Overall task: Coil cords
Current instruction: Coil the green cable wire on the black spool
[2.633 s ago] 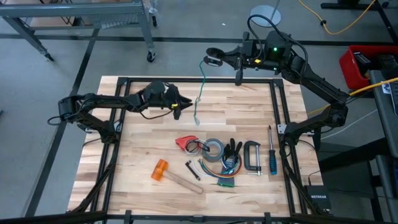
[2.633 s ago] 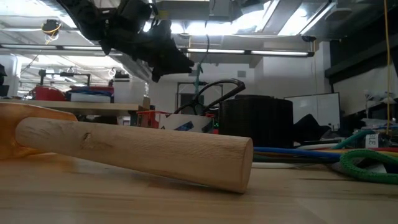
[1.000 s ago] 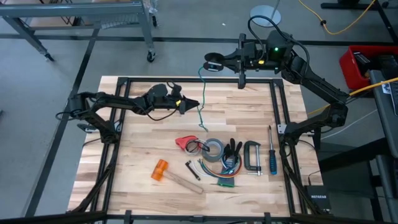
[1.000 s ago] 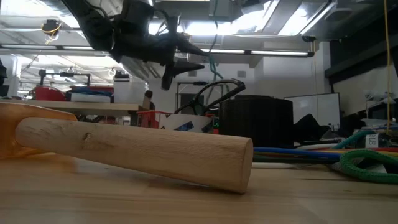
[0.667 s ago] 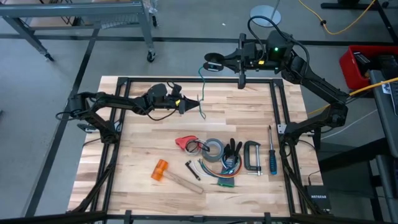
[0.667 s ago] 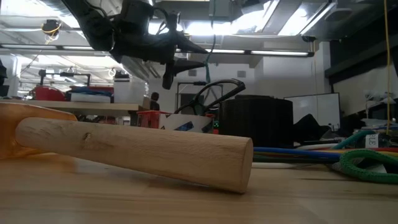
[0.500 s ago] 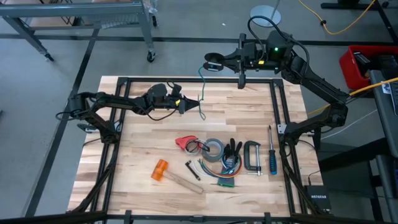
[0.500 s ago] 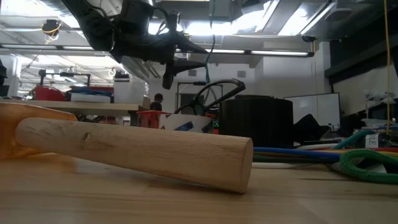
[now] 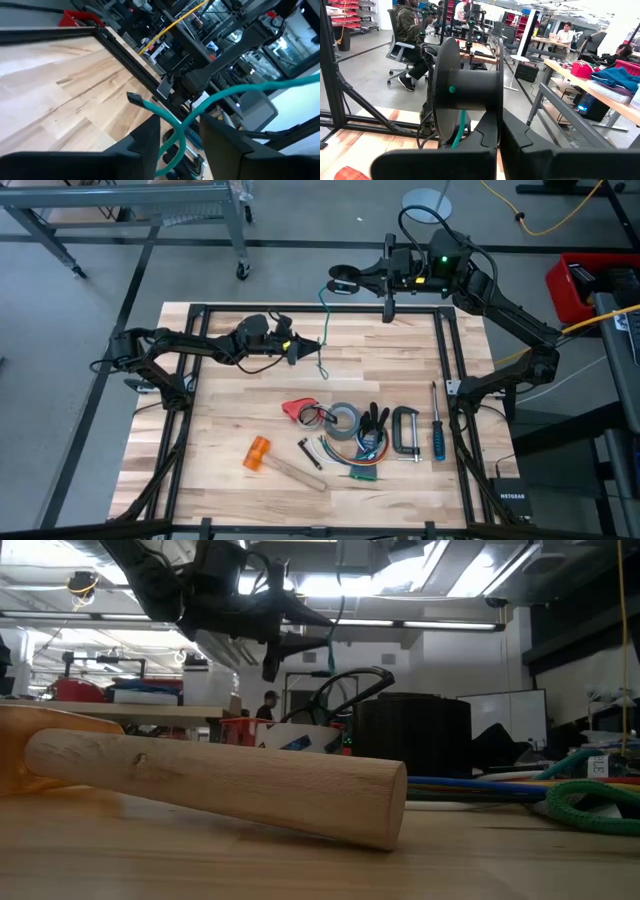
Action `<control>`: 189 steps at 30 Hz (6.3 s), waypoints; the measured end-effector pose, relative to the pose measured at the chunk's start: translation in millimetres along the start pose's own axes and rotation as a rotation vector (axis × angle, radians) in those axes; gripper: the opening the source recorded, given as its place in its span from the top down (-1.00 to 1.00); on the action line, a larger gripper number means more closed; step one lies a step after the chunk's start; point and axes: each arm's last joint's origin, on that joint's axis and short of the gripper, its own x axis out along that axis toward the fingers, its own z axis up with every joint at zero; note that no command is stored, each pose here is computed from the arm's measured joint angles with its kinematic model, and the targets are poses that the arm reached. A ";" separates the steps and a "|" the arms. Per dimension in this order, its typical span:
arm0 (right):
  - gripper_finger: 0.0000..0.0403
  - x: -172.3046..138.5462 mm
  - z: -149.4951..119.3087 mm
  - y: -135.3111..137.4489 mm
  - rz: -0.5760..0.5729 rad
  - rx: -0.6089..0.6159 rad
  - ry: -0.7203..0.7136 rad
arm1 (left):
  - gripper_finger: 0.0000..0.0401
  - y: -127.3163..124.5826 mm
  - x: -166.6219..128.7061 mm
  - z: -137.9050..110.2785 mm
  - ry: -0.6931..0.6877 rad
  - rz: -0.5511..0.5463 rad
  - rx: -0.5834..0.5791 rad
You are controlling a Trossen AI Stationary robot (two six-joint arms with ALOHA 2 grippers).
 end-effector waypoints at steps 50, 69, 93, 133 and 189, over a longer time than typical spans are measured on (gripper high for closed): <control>0.99 -89.1 104.7 4.3 -0.471 -0.219 -0.036 | 0.99 79.4 -58.1 -38.2 0.715 0.632 0.063; 0.99 -32.6 60.2 -9.7 -0.292 -0.089 0.205 | 0.30 57.0 -31.2 -34.9 0.561 0.400 0.246; 0.99 75.3 -30.0 -35.9 -0.068 0.129 0.443 | 0.42 0.2 -6.7 2.5 0.019 0.067 0.506; 0.99 -16.6 -111.2 31.3 -0.093 0.637 0.723 | 0.41 -13.4 -43.1 19.5 0.112 0.159 0.576; 0.99 53.1 -172.4 40.9 -0.064 0.393 -0.067 | 0.41 -24.0 -38.4 10.2 0.066 0.282 0.654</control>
